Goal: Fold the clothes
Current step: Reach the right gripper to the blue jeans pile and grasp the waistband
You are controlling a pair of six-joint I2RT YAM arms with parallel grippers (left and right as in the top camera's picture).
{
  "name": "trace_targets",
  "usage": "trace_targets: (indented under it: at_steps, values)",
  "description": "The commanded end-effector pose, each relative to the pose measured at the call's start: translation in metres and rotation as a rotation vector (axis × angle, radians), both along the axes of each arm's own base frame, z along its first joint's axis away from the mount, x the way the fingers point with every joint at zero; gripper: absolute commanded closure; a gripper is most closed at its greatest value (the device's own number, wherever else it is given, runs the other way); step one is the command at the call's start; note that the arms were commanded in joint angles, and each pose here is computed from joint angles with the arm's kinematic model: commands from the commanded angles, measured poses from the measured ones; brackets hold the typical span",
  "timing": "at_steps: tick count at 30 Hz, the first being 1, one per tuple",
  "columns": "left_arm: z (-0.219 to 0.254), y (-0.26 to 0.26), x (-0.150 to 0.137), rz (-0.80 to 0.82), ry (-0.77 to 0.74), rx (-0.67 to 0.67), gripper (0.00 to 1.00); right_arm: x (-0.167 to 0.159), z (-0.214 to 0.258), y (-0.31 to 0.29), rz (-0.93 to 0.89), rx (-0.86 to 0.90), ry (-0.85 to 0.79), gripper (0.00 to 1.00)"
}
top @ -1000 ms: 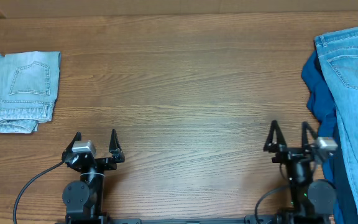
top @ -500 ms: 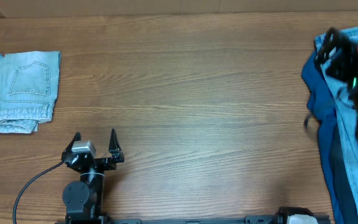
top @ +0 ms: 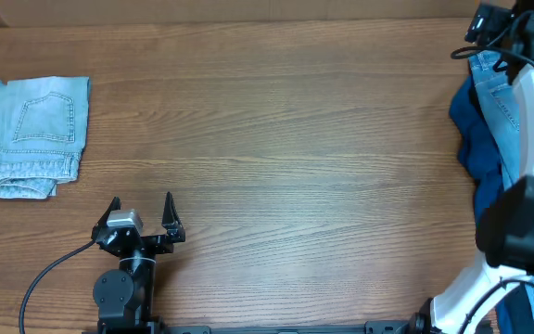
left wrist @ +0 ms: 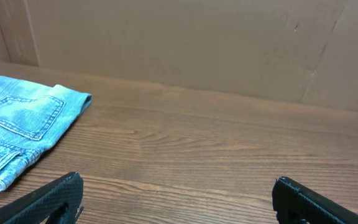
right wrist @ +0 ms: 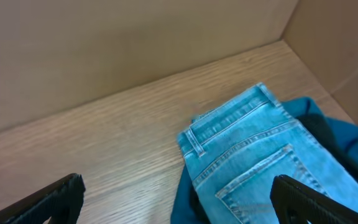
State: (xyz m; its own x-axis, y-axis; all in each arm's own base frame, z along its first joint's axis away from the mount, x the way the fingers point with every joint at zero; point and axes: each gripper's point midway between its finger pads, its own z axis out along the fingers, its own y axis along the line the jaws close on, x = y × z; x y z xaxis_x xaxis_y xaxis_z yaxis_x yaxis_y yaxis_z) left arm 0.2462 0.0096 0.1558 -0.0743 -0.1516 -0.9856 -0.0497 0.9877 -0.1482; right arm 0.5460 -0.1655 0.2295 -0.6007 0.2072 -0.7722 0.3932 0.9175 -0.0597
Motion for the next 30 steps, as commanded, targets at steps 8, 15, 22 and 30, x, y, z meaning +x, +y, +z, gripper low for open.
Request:
trace_targets:
  at_steps: [8,15,22,30]
  values:
    - [0.000,0.003,0.000,0.013,-0.005,0.023,0.00,0.033,-0.117,-0.021,0.100,-0.117,0.192,0.00]
    - [0.000,0.003,0.000,0.013,-0.005,0.023,0.00,0.035,-0.138,-0.053,0.108,-0.168,0.206,0.00]
    - [0.000,0.003,0.000,0.013,-0.005,0.023,0.00,0.040,-0.178,-0.052,0.218,-0.229,0.277,0.03]
    - [0.000,0.003,0.000,0.013,-0.005,0.023,0.00,0.050,-0.198,-0.061,0.223,-0.295,0.277,0.07]
